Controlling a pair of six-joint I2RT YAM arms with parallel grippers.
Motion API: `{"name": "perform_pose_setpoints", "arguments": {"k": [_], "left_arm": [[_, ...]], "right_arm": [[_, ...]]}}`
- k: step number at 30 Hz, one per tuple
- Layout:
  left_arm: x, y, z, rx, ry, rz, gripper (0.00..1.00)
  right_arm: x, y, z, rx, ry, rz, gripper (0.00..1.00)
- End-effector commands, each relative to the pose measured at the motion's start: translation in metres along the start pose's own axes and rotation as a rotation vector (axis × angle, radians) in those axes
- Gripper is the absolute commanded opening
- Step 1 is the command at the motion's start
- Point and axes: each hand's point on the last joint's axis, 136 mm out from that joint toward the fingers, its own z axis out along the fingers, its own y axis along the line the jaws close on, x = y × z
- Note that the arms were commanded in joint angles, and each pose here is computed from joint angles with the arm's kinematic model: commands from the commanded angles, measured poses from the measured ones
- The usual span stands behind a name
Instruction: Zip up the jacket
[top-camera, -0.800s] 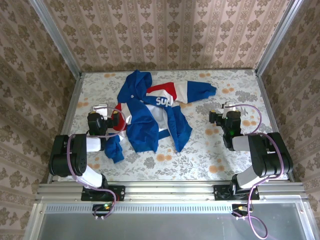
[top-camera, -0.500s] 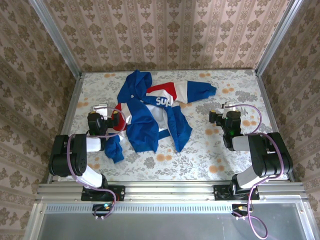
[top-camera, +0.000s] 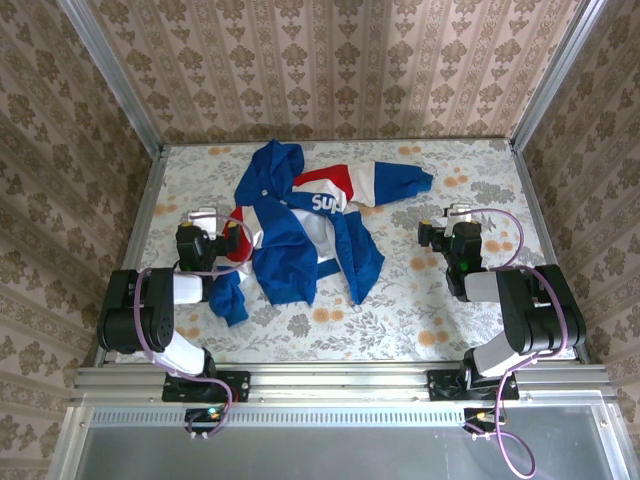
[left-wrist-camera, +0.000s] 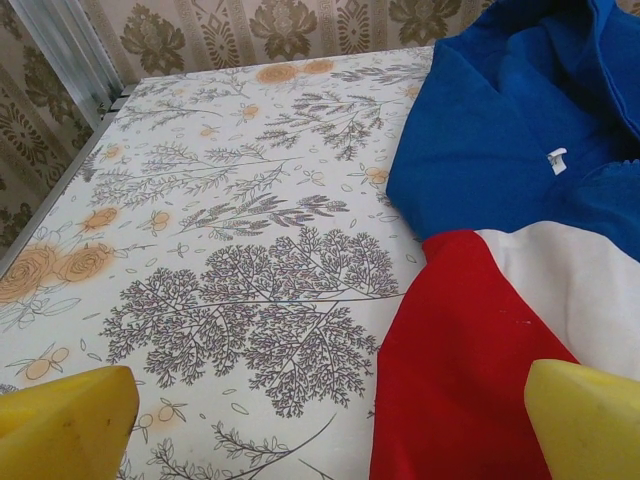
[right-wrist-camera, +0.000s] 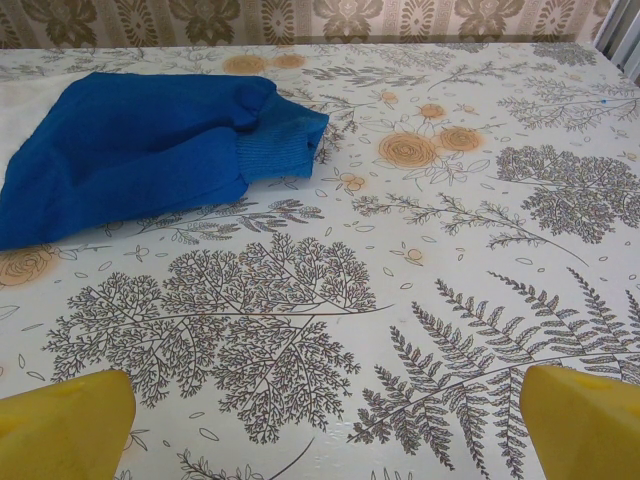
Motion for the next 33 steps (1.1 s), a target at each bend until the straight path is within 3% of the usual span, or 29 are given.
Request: {"name": "perform_pose_setpoints", "arguments": {"k": [1,23,33], "left_arm": [[-0.002,-0.001,0.0,-0.001,-0.018,0.02,1.0],[-0.003,0.007,-0.001,-0.023,-0.016,-0.009,1.0],[-0.031,0.011,-0.02,-0.048,0.022,-0.021,1.0]], "right_arm": [[-0.009,-0.001,0.0,-0.001,-0.036,0.016,1.0],[-0.009,-0.001,0.0,-0.002,-0.036,0.016,1.0],[-0.021,0.02,-0.007,-0.102,-0.006,-0.046,1.0]]}}
